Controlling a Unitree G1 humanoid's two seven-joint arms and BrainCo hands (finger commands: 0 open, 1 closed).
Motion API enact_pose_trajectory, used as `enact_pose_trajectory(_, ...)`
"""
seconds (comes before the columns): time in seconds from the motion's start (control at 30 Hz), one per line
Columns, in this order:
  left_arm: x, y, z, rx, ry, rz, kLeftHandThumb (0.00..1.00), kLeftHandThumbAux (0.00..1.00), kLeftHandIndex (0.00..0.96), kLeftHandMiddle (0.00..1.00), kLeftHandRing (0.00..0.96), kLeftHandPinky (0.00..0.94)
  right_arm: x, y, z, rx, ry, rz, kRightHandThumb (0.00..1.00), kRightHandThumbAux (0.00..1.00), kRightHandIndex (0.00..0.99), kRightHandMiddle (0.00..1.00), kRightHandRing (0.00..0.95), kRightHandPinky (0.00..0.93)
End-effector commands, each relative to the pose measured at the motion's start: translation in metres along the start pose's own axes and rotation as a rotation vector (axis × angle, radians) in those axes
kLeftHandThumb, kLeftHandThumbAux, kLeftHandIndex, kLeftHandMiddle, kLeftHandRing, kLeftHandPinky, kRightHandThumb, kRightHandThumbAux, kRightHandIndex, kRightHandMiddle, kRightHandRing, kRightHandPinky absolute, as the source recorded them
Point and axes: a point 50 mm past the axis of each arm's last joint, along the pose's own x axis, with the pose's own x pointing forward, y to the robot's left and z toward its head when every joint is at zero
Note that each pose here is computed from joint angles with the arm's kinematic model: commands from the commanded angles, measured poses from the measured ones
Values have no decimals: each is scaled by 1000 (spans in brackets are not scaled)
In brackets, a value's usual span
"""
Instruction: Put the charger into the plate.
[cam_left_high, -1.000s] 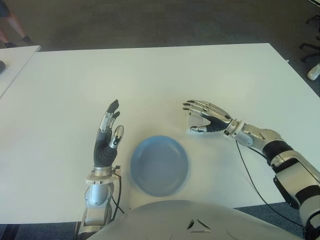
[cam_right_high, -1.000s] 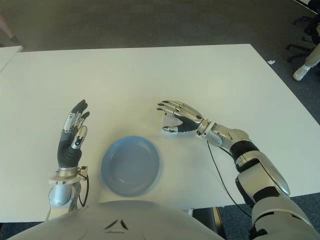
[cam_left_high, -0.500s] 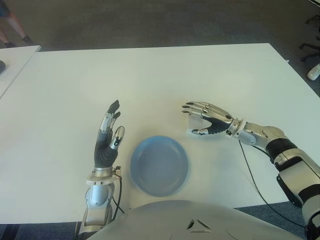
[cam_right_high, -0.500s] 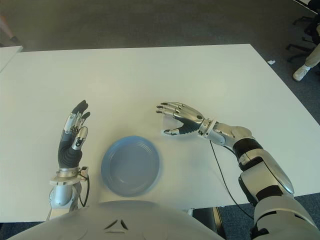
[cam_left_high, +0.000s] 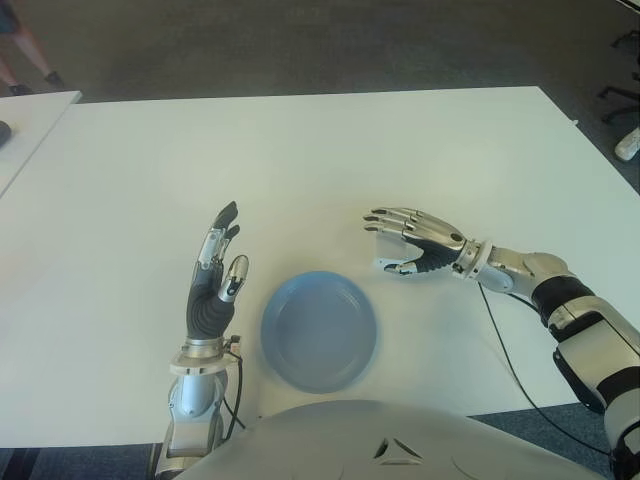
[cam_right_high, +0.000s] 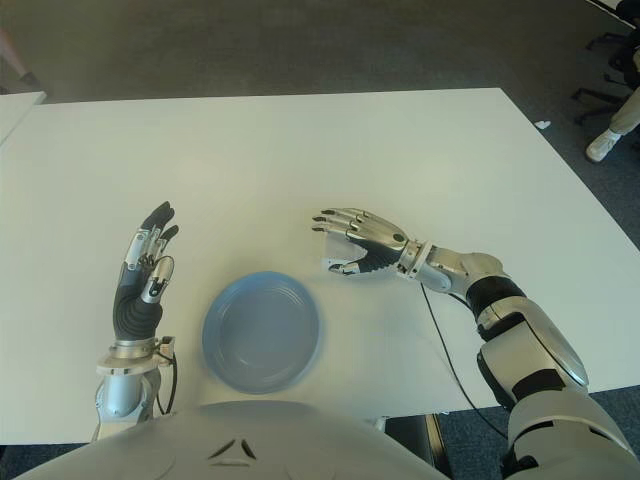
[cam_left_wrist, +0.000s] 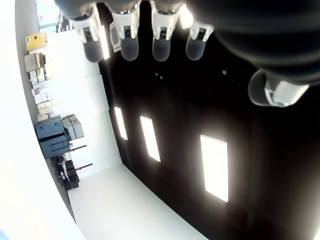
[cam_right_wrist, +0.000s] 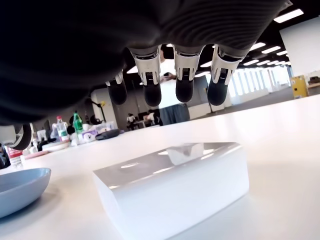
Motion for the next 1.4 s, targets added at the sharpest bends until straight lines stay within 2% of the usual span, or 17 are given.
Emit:
enact_pose_trajectory(0.03, -2, 1, 0, 16, 17, -2, 308, 279, 92, 24, 0, 10, -1, 2, -3, -16, 14, 18, 300, 215, 0, 0, 0, 0)
enact_pose_trajectory(0.33, -2, -1, 0, 17, 11, -16, 319, 281, 106, 25, 0, 2, -3, 5, -6, -23, 52, 9, 300, 204, 0, 0, 0, 0)
enact_pose_trajectory(0.53, -2, 0, -1, 8, 18, -20, 325, 284, 109, 23, 0, 15, -4, 3, -13, -12, 133, -6, 316, 174, 0, 0, 0, 0)
enact_pose_trajectory(0.8, -2, 3, -5, 13, 18, -21, 335, 284, 110, 24, 0, 11, -12, -14, -23, 16, 244, 2, 298, 137, 0, 0, 0, 0)
enact_pose_trajectory(1.0, -1, 4, -6, 14, 13, -30, 343, 283, 112, 23, 0, 15, -15, -29, -22, 19, 293, 10, 275, 139, 0, 0, 0, 0)
enact_pose_trajectory(1.4, 1, 2, -12, 5, -6, -57, 331, 289, 98, 13, 0, 5, -25, -38, -15, 22, 399, 11, 247, 142, 0, 0, 0, 0)
